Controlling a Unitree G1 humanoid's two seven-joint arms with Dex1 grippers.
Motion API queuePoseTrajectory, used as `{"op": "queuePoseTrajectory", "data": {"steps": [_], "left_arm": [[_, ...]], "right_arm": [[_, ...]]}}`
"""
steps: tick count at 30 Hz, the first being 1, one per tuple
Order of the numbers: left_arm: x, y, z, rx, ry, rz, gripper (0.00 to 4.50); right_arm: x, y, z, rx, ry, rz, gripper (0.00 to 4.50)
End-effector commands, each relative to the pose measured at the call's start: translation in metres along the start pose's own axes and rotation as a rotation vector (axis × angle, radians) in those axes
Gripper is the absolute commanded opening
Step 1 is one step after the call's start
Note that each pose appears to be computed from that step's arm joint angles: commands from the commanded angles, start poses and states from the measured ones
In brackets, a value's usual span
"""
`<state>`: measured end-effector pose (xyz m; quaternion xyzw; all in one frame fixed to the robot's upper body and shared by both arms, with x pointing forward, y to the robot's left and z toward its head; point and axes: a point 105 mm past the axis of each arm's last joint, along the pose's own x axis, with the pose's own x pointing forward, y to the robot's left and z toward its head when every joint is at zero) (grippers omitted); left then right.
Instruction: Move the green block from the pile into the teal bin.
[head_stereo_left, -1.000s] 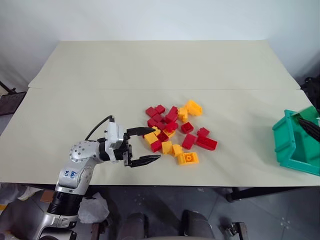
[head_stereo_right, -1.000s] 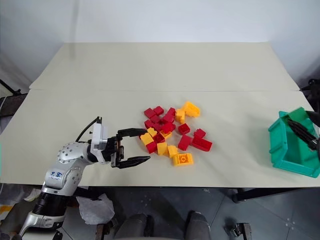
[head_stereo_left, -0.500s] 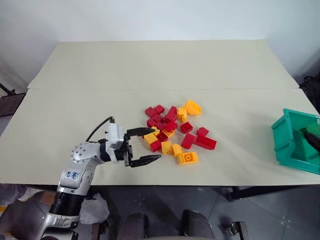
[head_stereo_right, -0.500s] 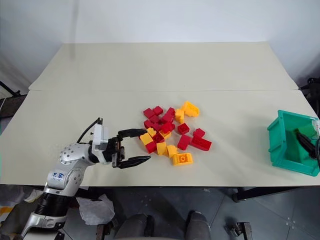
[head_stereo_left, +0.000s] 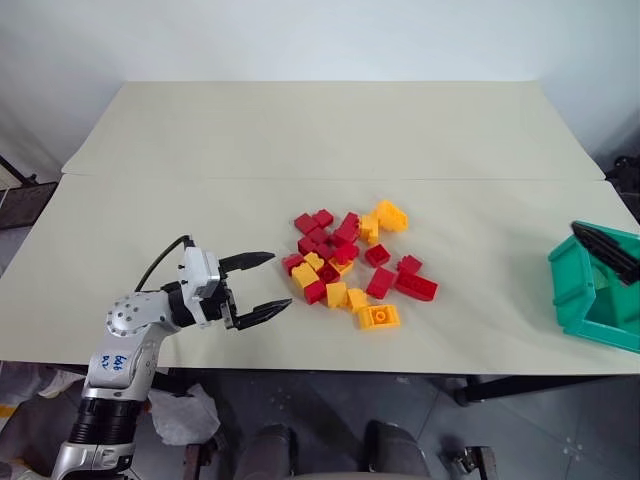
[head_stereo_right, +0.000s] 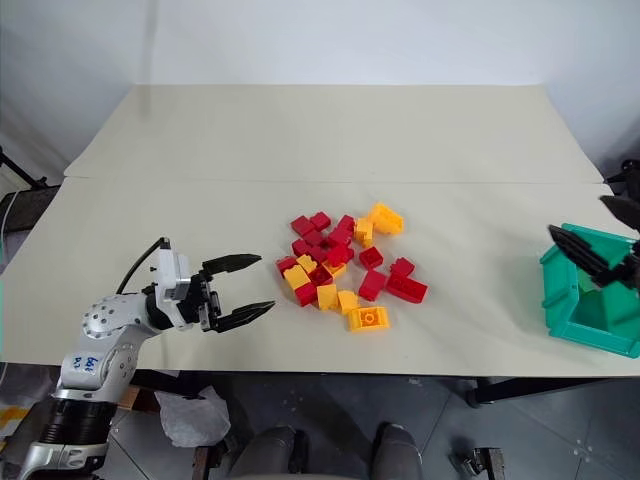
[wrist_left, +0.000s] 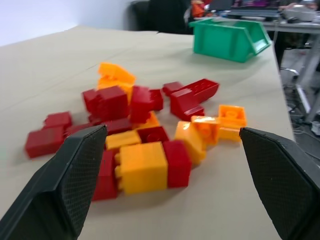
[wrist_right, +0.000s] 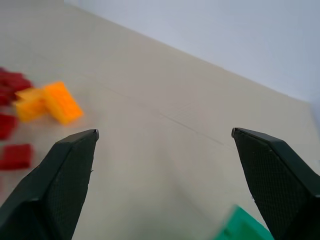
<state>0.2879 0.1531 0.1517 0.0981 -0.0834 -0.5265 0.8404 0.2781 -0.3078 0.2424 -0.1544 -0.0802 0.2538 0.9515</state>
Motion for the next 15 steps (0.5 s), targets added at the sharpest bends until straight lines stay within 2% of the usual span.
{"op": "queuePoseTrajectory", "data": {"steps": [1,4,8,15], "left_arm": [[-0.023,0.015,0.003,0.098,0.051,0.115,4.5],[-0.033,0.015,0.0,0.113,0.086,0.133,4.5],[-0.046,0.013,-0.004,0.136,0.127,0.157,4.5],[-0.064,0.008,-0.003,0.156,0.175,0.219,4.5]], "right_arm": [[0.023,0.055,0.01,-0.02,-0.044,0.282,4.46],[0.026,0.085,-0.003,-0.002,-0.014,0.433,4.46],[0.024,0.11,-0.021,0.02,-0.014,0.542,4.46],[0.017,0.12,-0.045,0.007,-0.026,0.528,4.46]]}}
